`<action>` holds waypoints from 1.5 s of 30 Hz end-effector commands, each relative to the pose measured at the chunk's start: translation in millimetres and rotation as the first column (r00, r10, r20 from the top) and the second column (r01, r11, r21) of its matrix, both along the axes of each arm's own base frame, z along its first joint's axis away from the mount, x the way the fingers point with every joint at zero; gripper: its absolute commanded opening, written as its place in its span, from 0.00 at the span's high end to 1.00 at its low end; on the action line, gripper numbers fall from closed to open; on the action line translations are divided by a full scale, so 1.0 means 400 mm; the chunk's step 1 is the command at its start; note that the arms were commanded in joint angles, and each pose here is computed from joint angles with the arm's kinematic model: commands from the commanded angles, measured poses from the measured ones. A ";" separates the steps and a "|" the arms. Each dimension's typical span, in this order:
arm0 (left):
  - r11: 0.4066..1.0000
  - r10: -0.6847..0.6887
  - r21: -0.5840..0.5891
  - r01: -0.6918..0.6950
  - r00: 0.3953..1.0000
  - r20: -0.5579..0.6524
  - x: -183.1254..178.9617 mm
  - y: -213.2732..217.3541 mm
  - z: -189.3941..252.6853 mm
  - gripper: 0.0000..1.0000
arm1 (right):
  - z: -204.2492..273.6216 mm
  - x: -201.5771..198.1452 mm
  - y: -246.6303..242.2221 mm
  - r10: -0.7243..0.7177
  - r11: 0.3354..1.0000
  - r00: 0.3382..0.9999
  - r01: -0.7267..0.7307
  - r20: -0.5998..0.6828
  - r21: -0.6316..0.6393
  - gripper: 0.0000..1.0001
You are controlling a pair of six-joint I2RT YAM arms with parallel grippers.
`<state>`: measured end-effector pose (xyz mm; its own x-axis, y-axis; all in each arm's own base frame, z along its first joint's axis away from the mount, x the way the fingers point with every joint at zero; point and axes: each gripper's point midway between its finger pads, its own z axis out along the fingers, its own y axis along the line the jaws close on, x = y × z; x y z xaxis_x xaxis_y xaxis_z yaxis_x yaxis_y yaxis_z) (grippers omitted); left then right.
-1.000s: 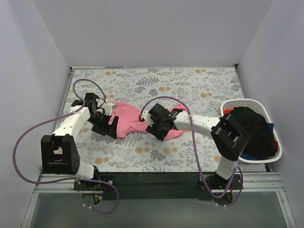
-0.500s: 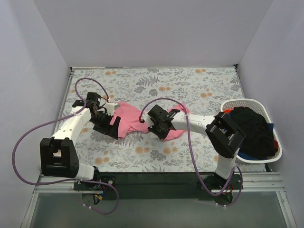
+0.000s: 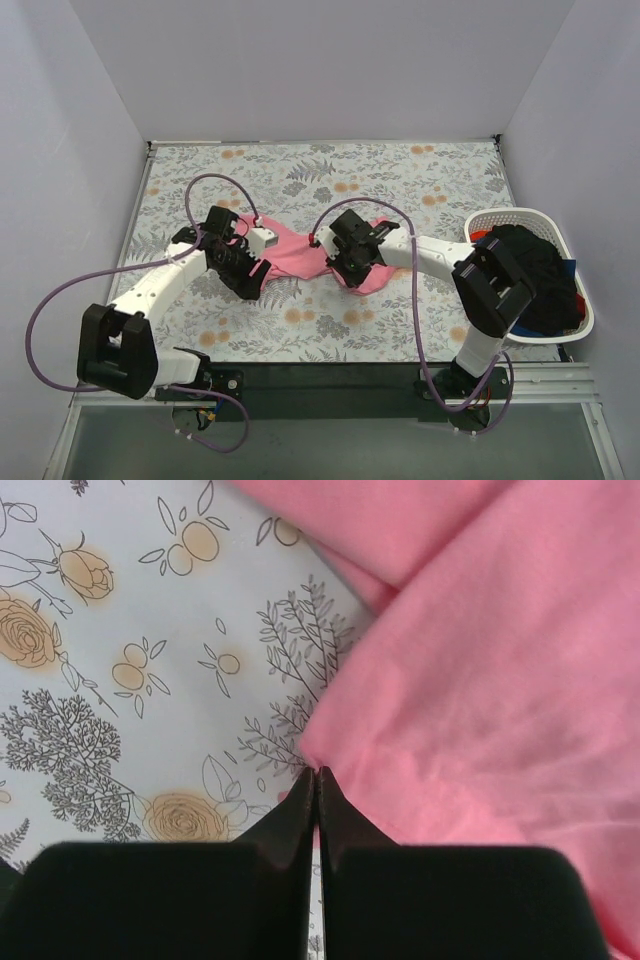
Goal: Fold and stack the t-shirts
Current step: Flatten the tshirt out
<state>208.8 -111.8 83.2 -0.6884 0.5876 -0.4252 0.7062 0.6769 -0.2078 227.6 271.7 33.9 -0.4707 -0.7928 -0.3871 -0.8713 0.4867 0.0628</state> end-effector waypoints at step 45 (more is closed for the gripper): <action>0.957 0.183 0.208 -0.203 0.977 0.111 0.093 -0.074 -0.096 0.54 | 0.122 0.027 -0.127 -0.093 0.986 0.995 0.097 -0.036 0.132 0.99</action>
